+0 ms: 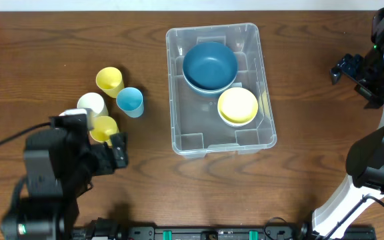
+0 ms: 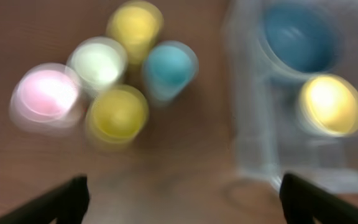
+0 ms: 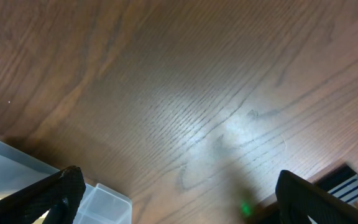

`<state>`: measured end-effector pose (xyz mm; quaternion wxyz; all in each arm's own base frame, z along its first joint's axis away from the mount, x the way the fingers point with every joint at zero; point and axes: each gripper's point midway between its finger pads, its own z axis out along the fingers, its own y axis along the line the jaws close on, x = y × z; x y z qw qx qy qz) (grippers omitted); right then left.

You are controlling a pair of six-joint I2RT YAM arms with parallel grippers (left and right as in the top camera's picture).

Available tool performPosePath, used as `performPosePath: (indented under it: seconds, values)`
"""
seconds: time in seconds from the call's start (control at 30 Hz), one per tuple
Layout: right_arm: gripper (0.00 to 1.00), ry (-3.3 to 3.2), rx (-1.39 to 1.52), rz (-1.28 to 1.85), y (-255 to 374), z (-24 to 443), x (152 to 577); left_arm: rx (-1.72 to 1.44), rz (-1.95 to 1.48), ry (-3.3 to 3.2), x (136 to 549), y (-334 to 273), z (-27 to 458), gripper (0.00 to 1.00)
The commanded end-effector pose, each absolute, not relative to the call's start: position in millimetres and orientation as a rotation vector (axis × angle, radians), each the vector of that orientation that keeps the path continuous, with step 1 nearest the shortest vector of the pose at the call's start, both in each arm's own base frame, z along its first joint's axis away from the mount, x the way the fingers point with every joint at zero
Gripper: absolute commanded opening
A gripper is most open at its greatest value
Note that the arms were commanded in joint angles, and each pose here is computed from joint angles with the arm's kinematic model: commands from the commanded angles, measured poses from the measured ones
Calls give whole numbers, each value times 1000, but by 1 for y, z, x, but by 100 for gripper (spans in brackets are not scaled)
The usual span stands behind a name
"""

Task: Pack container
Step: 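Move the left gripper to the yellow cup and grasp it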

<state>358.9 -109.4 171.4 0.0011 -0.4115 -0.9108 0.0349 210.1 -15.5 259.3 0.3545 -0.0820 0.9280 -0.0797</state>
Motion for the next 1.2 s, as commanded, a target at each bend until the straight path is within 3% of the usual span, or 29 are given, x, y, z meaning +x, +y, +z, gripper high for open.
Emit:
performPosePath:
  seconds: [0.0,0.3,1.17]
  values:
    - [99,-2859,-1324,123,-113,176,357,-456,-32,2494,223,14,258,98]
    - [99,-2859,-1325,123,-113,176,357,-401,-182,2780,244,-13,210,98]
    - [99,-2860,-1323,123,-113,176,357,-381,-24,3214,289,-5,72,98]
